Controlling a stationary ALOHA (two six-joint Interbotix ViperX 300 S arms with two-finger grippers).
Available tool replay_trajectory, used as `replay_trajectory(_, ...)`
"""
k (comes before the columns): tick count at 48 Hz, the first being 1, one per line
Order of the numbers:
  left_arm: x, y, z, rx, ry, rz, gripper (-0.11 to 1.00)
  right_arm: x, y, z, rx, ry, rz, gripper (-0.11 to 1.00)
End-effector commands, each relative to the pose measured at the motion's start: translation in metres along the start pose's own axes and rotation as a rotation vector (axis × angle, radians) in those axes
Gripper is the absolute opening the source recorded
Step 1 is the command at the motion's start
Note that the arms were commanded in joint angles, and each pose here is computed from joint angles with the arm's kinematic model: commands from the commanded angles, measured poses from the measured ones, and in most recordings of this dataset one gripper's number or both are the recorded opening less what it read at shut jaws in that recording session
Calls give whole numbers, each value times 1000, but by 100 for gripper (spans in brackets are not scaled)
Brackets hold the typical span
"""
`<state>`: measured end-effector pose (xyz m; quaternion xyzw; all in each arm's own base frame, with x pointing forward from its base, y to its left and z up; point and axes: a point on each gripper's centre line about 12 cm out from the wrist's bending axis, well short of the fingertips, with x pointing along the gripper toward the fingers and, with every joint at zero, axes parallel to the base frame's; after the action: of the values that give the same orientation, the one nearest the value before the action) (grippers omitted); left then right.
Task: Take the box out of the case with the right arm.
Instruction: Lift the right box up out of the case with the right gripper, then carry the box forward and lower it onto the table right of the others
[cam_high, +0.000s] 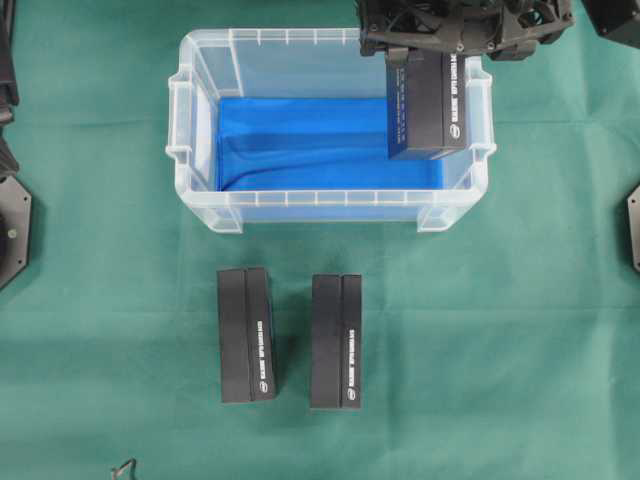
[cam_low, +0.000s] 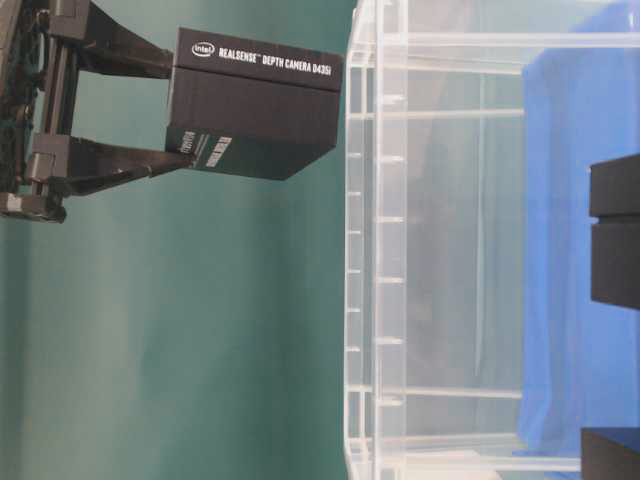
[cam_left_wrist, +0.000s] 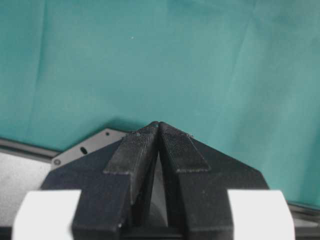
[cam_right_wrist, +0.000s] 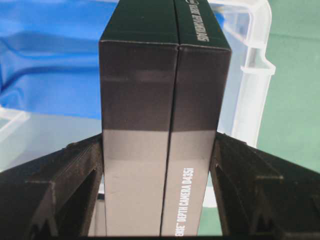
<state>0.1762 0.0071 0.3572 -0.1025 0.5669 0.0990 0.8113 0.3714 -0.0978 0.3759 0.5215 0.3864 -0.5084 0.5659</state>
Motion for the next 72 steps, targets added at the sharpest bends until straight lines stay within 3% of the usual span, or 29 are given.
replay_trajectory(1, -5, 0, 3, -2, -22, -2, 11, -24, -3, 2, 5, -14, 64, 70)
replay_trajectory(48, -5, 0, 3, 0, -22, -2, 11, -25, -3, -2, 0, -13, 66, 70)
replay_trajectory(61, -5, 0, 3, -2, -20, -2, 11, -29, -2, -25, -23, 6, 52, 70)
replay_trajectory(72, -5, 0, 3, -2, -20, -2, 11, -38, -5, -63, -57, 32, 29, 70)
